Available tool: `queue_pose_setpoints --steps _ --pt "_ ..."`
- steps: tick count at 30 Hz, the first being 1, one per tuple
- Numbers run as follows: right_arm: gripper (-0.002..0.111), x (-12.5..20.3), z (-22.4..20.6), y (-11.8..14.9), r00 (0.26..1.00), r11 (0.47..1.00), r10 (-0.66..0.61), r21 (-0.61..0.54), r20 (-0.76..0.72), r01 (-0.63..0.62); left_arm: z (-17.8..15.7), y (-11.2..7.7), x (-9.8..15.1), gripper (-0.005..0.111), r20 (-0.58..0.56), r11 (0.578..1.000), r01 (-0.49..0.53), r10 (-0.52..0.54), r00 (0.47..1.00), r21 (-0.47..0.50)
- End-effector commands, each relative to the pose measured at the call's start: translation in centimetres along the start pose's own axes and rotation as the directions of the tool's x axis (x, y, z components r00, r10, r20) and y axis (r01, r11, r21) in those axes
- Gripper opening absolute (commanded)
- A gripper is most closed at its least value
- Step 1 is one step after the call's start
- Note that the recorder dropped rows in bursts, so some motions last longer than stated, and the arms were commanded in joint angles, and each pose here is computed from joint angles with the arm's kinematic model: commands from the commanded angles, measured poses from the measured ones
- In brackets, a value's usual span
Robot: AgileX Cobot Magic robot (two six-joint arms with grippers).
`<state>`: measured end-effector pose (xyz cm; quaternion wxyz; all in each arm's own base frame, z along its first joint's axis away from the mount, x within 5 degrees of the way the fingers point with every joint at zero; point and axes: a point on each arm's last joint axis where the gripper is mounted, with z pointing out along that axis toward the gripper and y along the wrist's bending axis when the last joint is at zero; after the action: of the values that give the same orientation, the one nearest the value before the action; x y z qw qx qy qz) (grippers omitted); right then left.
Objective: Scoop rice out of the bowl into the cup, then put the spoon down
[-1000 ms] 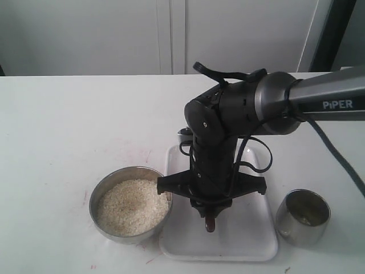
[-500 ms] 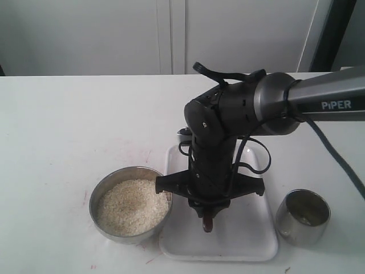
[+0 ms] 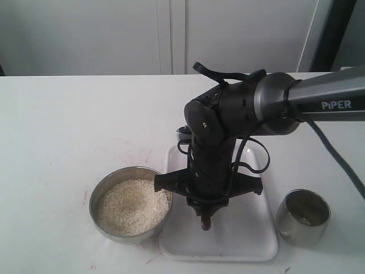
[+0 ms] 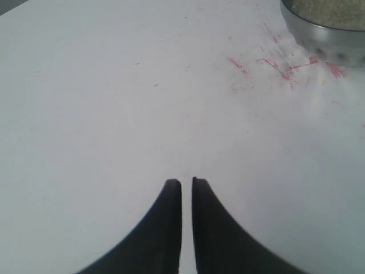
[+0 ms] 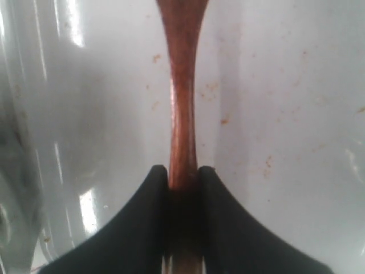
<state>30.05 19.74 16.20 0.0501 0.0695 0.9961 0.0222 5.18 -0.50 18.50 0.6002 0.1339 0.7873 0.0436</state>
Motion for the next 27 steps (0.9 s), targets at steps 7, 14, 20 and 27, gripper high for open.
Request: queue_pose_setpoints --steps 7,14,20,27 --pt "0.036 0.0 0.0 0.0 1.0 1.0 -0.014 0.006 0.001 0.014 0.1 -0.2 0.7 0.014 -0.054 1.0 0.009 -0.008 0.999 0.022" --pt "0.036 -0.1 -2.0 -0.4 0.997 0.999 -0.05 0.001 0.052 0.05 0.1 -0.2 0.7 0.014 -0.054 1.0 0.009 -0.008 0.999 0.022" --pt "0.026 0.5 -6.9 -2.2 0.979 0.985 -0.164 0.071 0.118 0.156 0.1 -0.2 0.7 0.014 -0.054 1.0 0.009 -0.008 0.999 0.022" --pt "0.0 3.7 -14.1 -5.0 0.955 0.971 -0.237 0.086 0.178 0.225 0.1 -0.2 0.7 0.014 -0.054 1.0 0.009 -0.008 0.999 0.022"
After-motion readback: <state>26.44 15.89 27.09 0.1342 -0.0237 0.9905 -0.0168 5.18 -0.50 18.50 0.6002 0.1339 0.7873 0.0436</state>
